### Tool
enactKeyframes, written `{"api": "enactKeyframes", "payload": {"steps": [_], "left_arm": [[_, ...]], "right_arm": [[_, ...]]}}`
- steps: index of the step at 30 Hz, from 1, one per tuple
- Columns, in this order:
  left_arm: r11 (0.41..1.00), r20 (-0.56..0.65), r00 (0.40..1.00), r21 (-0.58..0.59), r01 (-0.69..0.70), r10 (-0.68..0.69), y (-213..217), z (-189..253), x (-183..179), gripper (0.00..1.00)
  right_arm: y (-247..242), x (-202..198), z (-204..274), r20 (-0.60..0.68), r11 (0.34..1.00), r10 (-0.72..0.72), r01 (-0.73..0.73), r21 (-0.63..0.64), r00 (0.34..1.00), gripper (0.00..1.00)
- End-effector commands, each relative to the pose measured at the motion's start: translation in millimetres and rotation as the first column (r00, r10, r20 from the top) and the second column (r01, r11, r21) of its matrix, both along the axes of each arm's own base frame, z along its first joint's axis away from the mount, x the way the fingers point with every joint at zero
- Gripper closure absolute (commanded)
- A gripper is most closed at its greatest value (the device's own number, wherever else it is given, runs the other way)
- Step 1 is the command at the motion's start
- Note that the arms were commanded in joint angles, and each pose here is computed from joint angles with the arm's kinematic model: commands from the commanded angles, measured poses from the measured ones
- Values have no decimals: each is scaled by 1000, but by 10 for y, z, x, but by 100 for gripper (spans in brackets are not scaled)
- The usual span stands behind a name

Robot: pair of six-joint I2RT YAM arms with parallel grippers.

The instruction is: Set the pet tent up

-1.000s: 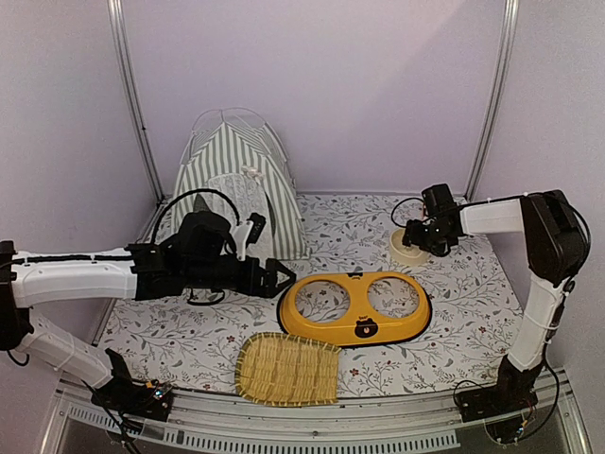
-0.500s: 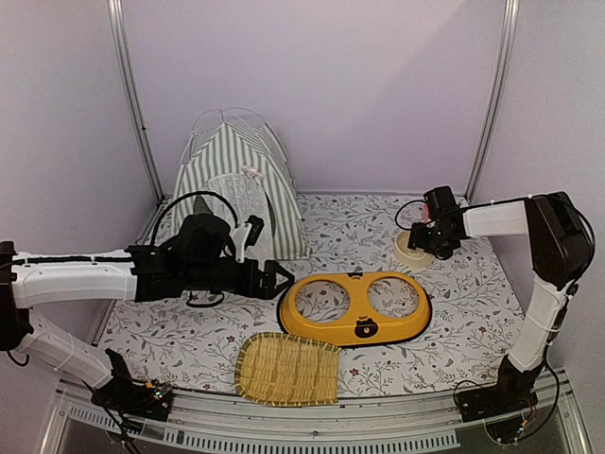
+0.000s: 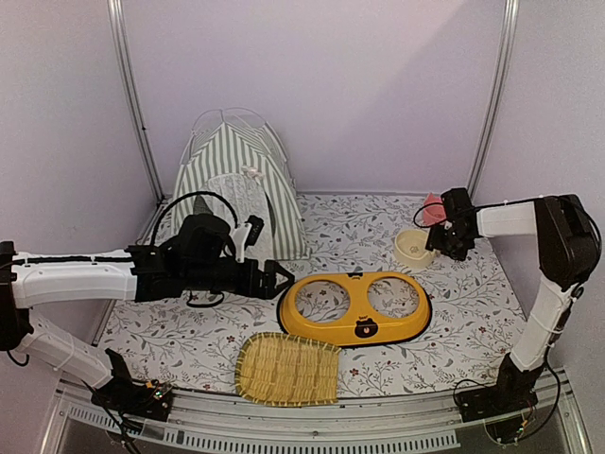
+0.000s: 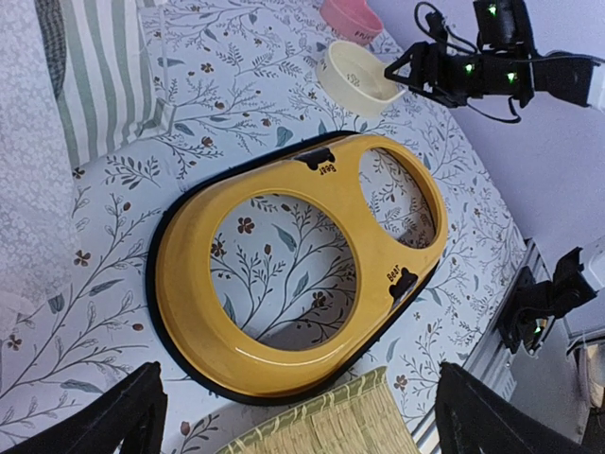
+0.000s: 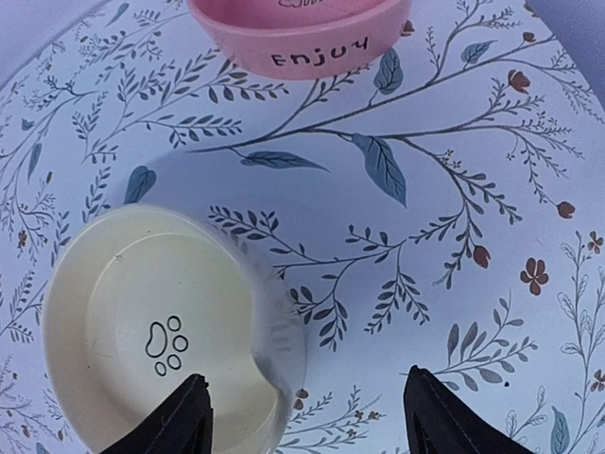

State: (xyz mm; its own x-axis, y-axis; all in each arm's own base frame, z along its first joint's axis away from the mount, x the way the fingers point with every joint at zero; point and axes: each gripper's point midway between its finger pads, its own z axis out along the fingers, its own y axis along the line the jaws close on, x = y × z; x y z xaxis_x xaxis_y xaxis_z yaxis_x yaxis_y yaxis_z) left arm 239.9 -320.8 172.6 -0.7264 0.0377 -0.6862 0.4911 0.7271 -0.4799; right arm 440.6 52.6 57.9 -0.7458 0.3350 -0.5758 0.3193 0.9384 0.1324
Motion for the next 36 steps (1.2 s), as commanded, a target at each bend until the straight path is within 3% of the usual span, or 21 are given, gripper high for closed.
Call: {"api": "enactKeyframes", "payload": {"steps": [1, 7, 11, 21, 36], "left_arm": [[1000, 0, 1000, -8, -13, 13, 21, 3, 27, 1], [1000, -1, 1000, -8, -19, 19, 58, -17, 3, 1], [1000, 0, 1000, -7, -18, 18, 65, -19, 3, 1], [1000, -1, 1000, -16, -13, 13, 49, -44, -2, 1], [1000, 11, 1000, -20, -20, 20, 53, -45, 16, 1]], "right_arm": [[80, 30, -256, -63, 999, 37, -36, 23, 997, 12], [168, -13, -427, -93, 996, 52, -45, 77, 994, 32], [187, -16, -353, -78, 995, 51, -44, 93, 996, 55], [182, 35, 40, 6, 994, 38, -39, 103, 999, 100], [190, 3, 944, 184, 990, 56, -78, 117, 981, 100]]}}
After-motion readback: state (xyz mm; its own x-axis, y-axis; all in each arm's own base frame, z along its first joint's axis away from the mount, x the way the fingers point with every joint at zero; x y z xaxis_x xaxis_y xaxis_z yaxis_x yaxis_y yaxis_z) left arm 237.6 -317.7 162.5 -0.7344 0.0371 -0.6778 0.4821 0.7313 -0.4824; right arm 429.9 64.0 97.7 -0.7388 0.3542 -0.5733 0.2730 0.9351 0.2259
